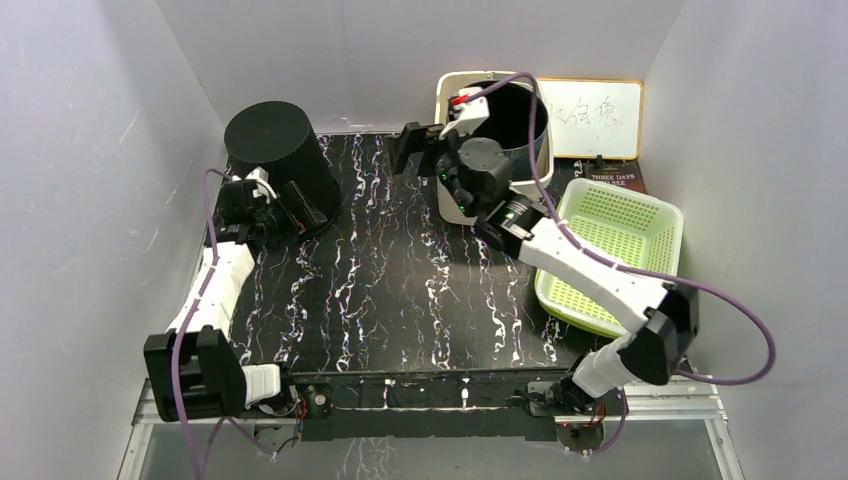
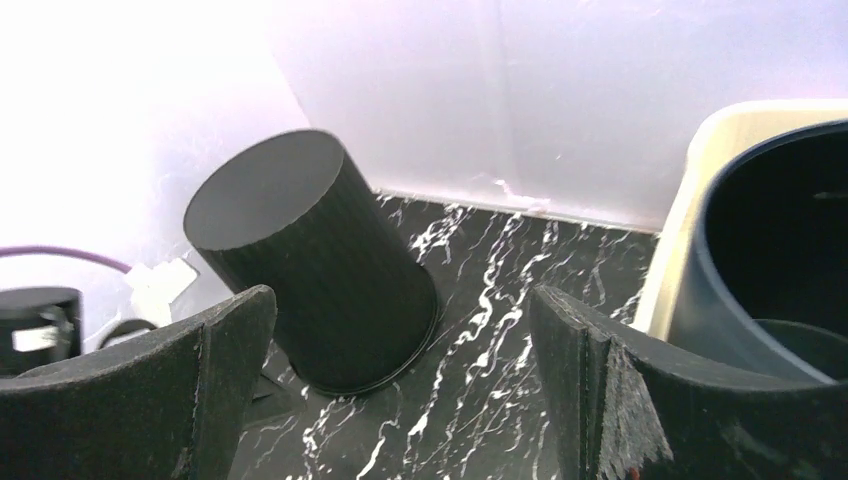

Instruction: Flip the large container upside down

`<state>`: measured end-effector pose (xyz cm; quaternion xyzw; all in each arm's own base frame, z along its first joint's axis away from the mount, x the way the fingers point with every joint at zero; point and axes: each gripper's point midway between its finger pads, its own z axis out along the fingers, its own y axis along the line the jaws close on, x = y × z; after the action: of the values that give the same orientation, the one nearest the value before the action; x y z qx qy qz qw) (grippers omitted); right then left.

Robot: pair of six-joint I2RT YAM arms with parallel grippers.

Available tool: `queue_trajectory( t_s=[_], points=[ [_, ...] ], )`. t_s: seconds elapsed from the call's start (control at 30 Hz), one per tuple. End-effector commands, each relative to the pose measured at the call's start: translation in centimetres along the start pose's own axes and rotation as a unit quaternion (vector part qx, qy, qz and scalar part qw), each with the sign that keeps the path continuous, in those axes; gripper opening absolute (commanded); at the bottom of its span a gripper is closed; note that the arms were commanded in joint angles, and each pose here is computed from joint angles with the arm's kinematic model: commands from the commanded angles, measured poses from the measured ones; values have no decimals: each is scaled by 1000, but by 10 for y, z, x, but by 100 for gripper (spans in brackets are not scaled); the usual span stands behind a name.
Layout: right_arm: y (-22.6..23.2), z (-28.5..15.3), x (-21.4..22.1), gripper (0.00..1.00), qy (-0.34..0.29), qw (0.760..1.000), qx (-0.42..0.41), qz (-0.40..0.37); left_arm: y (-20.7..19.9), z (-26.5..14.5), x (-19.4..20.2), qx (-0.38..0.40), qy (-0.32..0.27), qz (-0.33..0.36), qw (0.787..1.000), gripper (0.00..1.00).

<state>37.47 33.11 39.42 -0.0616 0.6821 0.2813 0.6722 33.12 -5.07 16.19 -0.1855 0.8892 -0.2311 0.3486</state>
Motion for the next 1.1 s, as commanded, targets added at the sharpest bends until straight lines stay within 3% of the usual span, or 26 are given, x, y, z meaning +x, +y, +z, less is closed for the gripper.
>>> queue_trajectory(
  t_s=[0.0, 0.43, 0.6, 0.8, 1.07],
  points=[
    [-33, -18, -11, 98, -4, 998, 49, -40, 15, 27, -33, -47, -90, -41, 994, 98],
    [-86, -30, -7, 98, 1, 995, 90, -46, 57, 99, -115, -152, -240, -52, 957, 98],
    [-104, -38, -5, 98, 8, 993, 104, -53, 78, 119, -135, -207, -257, -49, 943, 98],
    [-126, -44, 0, 98, 20, 991, 116, -58, 96, 115, -166, -255, -291, -30, 922, 98],
    [-139, -41, 16, 98, 37, 992, 111, -47, 145, 61, -181, -345, -325, -29, 880, 98]
  ],
)
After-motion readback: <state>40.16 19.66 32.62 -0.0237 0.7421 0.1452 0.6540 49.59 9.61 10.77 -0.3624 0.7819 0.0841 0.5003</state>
